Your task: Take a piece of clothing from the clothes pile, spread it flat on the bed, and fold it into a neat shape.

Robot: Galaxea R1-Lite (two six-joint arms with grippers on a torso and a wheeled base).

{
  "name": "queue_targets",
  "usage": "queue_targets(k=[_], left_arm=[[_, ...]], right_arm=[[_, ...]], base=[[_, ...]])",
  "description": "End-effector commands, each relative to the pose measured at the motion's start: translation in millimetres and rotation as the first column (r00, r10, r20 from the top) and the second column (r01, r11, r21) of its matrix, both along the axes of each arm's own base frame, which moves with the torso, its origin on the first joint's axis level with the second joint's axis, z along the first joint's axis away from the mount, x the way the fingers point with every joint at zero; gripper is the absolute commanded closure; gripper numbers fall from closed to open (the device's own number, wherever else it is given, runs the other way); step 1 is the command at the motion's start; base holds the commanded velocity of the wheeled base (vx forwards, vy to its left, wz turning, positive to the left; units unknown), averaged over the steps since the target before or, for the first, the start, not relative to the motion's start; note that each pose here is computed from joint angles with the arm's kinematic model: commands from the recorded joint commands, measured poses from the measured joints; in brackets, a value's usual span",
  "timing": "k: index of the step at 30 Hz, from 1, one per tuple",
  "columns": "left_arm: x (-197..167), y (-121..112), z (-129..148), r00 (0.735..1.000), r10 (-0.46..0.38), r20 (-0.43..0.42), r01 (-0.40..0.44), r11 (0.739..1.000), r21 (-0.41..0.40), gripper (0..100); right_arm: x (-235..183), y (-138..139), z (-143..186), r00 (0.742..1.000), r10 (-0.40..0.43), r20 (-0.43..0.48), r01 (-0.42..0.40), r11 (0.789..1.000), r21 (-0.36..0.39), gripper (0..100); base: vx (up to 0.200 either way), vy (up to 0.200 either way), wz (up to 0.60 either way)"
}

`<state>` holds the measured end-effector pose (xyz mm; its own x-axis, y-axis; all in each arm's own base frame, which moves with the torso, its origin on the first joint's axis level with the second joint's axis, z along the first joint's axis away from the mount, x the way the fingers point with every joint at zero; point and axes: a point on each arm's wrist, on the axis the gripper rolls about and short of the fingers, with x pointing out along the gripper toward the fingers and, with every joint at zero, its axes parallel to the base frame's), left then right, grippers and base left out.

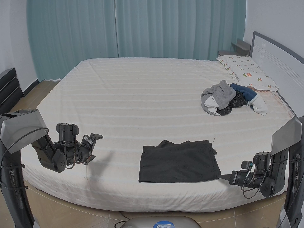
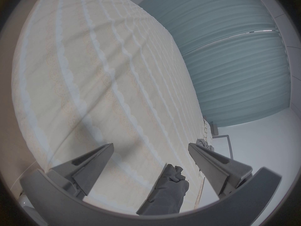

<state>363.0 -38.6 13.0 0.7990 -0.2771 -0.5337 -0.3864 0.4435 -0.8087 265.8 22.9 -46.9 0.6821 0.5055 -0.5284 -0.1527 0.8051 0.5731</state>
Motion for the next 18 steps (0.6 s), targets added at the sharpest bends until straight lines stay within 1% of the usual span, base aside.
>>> queue_targets(k=[1,5,8,9,10,11,12,13,17,18], left_arm=[[0.1,0.0,-0.4,1.000,0.001,0.000,-0.001,1.000,0.002,0],[0.8,0.5,0.1,1.000,0.002,0.002,-0.002,1.000,0.000,0],[0.5,0.5,-0.2,1.000,0.001,0.000,-0.001,1.000,-0.002,0],[0.5,0.5,-0.2,1.000,0.001,0.000,-0.001,1.000,-0.002,0],[0.5,0.5,-0.2,1.000,0.001,0.001,-0.001,1.000,-0.001,0],[0.5,0.5,-0.2,1.000,0.001,0.001,-0.001,1.000,-0.001,0],[0.8,0.5,0.1,1.000,0.001,0.002,-0.001,1.000,-0.001,0],[0.8,0.5,0.1,1.000,0.001,0.002,-0.001,1.000,-0.001,0],[0.8,0.5,0.1,1.000,0.001,0.002,-0.001,1.000,-0.001,0],[0.8,0.4,0.1,1.000,-0.001,0.002,0.001,1.000,-0.002,0]], right_arm=[[1.5,-1.1,-2.5,1.000,-0.002,0.000,0.002,1.000,0.001,0],[12.7,-5.2,3.2,0.998,-0.028,0.051,0.026,0.999,0.030,0],[25.5,-5.0,9.2,0.995,-0.080,0.065,0.074,0.993,0.095,0],[25.5,-5.0,9.2,0.995,-0.080,0.065,0.074,0.993,0.095,0],[37.5,-3.4,16.1,0.990,-0.125,0.069,0.112,0.979,0.169,0],[38.8,-2.9,16.1,0.990,-0.127,0.068,0.114,0.978,0.177,0],[47.5,-1.3,17.6,0.986,-0.150,0.070,0.132,0.968,0.215,0],[52.0,-0.7,16.7,0.986,-0.155,0.069,0.136,0.964,0.228,0],[62.6,5.4,7.7,0.985,-0.156,0.077,0.135,0.964,0.229,0],[64.7,6.2,7.1,0.982,-0.168,0.083,0.145,0.963,0.226,0]], base=[[0.000,0.000,0.00],[0.000,0.000,0.00],[0.000,0.000,0.00],[0.200,0.000,0.00],[0.200,0.000,0.00],[0.200,0.000,0.00],[0.200,0.000,0.00],[0.200,0.000,0.00],[0.200,0.000,0.00],[0.000,0.000,0.00]])
